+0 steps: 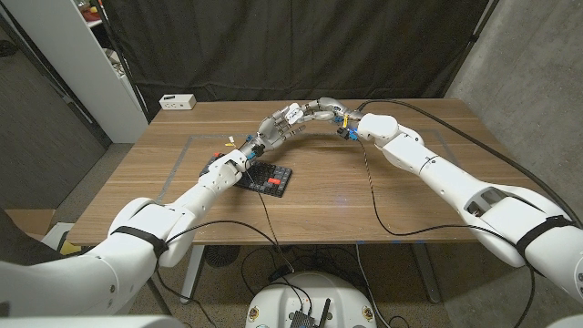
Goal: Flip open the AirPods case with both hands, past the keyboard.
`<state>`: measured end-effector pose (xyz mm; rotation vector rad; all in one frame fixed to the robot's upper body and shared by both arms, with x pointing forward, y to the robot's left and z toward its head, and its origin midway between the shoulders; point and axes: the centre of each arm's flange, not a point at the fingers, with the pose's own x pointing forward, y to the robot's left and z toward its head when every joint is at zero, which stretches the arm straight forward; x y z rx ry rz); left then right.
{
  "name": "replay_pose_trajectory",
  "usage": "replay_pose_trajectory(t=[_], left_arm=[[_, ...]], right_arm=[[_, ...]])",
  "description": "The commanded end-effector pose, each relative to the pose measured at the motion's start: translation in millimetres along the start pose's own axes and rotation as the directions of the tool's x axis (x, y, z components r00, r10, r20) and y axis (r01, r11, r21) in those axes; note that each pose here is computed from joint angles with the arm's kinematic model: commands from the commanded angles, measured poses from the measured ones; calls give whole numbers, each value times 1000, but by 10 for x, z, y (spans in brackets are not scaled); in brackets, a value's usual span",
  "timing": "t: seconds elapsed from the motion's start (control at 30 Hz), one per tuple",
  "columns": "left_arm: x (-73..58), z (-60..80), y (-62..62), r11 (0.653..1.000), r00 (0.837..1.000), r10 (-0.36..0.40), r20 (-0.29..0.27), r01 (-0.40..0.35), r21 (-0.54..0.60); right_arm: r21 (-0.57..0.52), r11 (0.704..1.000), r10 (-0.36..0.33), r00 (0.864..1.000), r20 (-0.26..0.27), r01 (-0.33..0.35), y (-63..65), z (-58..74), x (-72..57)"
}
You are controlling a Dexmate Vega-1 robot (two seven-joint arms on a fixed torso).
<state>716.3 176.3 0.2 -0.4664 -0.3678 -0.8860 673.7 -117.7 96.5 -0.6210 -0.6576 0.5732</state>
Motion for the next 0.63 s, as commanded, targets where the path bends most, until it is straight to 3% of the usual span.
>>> replay_pose_trajectory(t=[0.03,0.63], left_arm=[[-42,-24,-30,991,999,-45,-2,45,-122],[-53,-57,46,986,1000,-29,3,29,-162]], right_arm=[[-17,999,-49,998,47,49,-26,-25,12],[10,999,-52,998,46,52,-28,-40,8]])
